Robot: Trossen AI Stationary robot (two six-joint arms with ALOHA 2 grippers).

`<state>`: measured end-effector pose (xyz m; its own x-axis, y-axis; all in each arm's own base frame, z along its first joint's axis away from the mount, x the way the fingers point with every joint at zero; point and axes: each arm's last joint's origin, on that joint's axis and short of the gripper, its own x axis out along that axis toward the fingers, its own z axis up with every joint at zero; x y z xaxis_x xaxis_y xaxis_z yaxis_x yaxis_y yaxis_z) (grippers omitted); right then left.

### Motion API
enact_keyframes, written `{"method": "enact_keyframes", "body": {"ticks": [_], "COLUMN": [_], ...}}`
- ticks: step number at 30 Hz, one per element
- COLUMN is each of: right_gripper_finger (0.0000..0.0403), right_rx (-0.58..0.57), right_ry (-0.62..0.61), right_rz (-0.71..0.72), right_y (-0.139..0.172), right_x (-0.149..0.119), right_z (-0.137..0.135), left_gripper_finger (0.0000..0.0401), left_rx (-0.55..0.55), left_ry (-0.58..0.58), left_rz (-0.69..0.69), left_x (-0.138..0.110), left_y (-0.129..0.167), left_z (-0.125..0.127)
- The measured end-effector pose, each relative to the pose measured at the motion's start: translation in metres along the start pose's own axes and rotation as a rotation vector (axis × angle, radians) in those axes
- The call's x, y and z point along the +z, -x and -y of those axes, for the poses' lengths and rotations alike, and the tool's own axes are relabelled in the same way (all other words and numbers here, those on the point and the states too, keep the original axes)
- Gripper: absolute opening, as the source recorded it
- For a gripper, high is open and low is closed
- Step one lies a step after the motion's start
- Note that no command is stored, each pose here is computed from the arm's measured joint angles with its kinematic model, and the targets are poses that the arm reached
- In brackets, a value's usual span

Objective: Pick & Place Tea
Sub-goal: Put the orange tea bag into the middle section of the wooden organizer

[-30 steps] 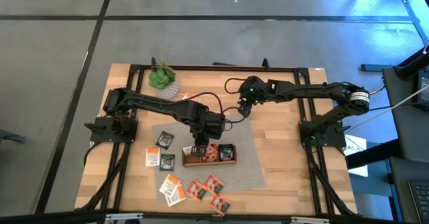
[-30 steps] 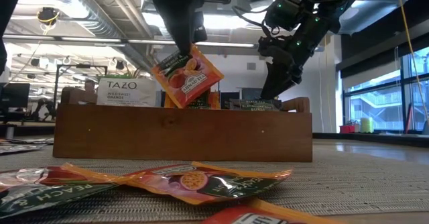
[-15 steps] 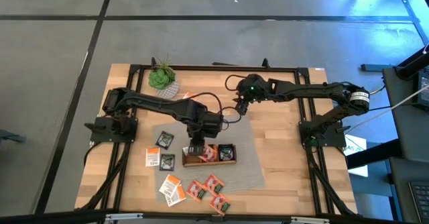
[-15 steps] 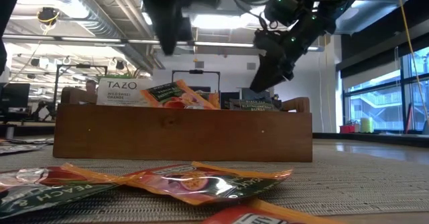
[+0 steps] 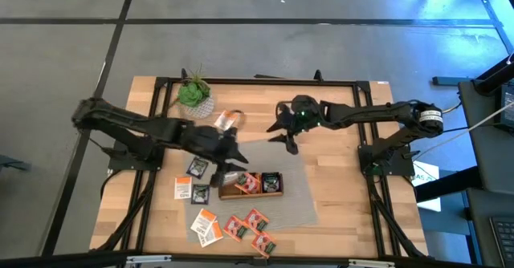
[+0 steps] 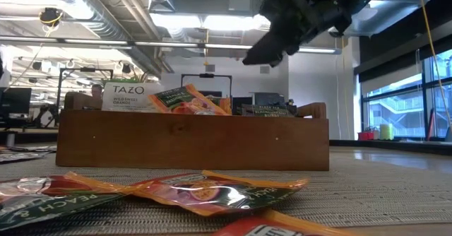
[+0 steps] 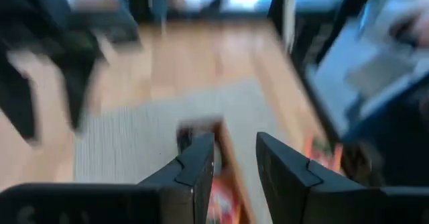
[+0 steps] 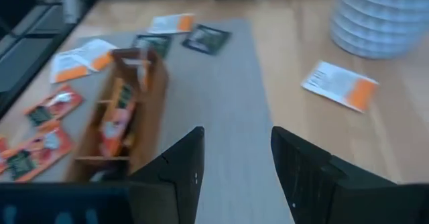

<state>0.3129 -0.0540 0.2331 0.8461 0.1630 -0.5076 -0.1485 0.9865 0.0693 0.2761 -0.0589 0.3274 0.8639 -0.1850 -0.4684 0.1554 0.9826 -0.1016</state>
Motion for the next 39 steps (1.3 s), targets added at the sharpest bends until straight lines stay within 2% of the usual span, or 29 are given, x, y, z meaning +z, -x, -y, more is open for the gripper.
{"method": "enact_keyframes", "body": {"ticks": [3, 6, 10, 14, 19, 26, 31, 34, 39], "right_gripper_finger": [0.0174, 0.0174, 0.0174, 0.0174, 0.0174, 0.0174, 0.0174, 0.0174, 0.0174], "right_rx": [0.038, 0.02, 0.038, 0.076, 0.14, 0.17, 0.223, 0.267, 0.276], "right_ry": [0.028, 0.025, 0.029, 0.053, 0.071, 0.054, 0.014, -0.003, -0.003], "right_rz": [0.009, 0.012, -0.009, -0.046, -0.124, -0.292, -0.371, -0.372, -0.369], "right_y": [-0.004, -0.008, -0.019, -0.043, -0.084, -0.132, -0.144, -0.144, -0.144], "right_x": [0.003, 0.011, 0.026, 0.039, 0.043, 0.033, 0.027, 0.027, 0.027], "right_z": [-0.014, -0.026, -0.04, -0.049, -0.054, -0.054, -0.053, -0.055, -0.056], "left_gripper_finger": [0.011, 0.0111, 0.0111, 0.0109, 0.0108, 0.011, 0.011, 0.0108, 0.011], "left_rx": [-0.017, -0.021, -0.026, -0.026, -0.026, -0.024, -0.025, -0.028, -0.029], "left_ry": [-0.05, -0.095, -0.131, -0.133, -0.128, -0.128, -0.116, -0.093, -0.079], "left_rz": [0.205, 0.329, 0.415, 0.469, 0.485, 0.458, 0.413, 0.386, 0.369], "left_x": [-0.021, -0.044, -0.072, -0.089, -0.101, -0.105, -0.109, -0.111, -0.113], "left_y": [0.014, 0.024, 0.037, 0.048, 0.056, 0.056, 0.054, 0.053, 0.052], "left_z": [-0.003, -0.005, -0.007, -0.009, -0.011, -0.011, -0.012, -0.012, -0.012]}}
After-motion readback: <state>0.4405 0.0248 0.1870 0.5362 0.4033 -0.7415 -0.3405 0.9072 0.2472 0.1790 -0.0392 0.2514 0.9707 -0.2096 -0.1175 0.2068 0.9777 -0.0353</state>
